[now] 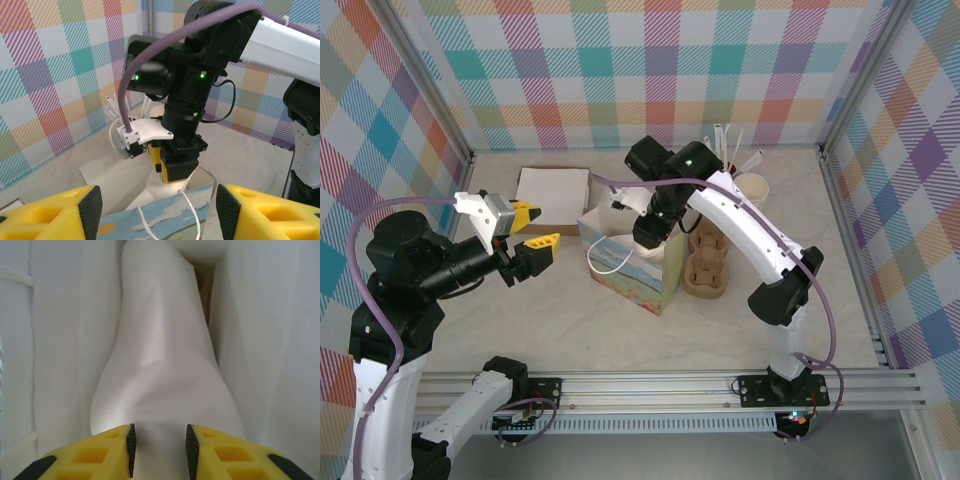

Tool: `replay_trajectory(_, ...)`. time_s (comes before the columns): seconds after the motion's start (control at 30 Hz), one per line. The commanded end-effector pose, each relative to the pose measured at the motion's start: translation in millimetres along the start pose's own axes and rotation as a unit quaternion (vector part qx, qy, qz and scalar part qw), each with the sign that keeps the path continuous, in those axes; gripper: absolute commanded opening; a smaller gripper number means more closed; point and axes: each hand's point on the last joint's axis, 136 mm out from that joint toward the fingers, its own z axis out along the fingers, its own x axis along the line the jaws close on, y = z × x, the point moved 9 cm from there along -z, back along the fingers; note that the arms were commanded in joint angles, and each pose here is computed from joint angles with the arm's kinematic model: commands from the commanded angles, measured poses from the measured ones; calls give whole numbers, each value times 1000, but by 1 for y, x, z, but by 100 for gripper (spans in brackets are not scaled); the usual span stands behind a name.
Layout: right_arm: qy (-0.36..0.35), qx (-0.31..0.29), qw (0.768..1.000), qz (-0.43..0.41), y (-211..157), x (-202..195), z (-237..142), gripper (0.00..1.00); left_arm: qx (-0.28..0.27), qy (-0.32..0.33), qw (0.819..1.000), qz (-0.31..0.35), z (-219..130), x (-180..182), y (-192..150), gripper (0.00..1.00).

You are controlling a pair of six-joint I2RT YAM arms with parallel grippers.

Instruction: Pack the takeout coffee

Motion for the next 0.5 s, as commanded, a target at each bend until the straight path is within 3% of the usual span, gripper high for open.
replay_trajectory(0.0,23,21,999,9,-1,2,19,34,1,-13,1000,4,1,-2,-1,64)
replay_trajectory(0.23,33,17,999,15,8,0,29,33,1,-8,1000,6,-1,-3,-1,64)
replay_trajectory(0.47,-2,-46,999,18,7,2,-19,37,4,15,1000,-2,0,1,-6,65)
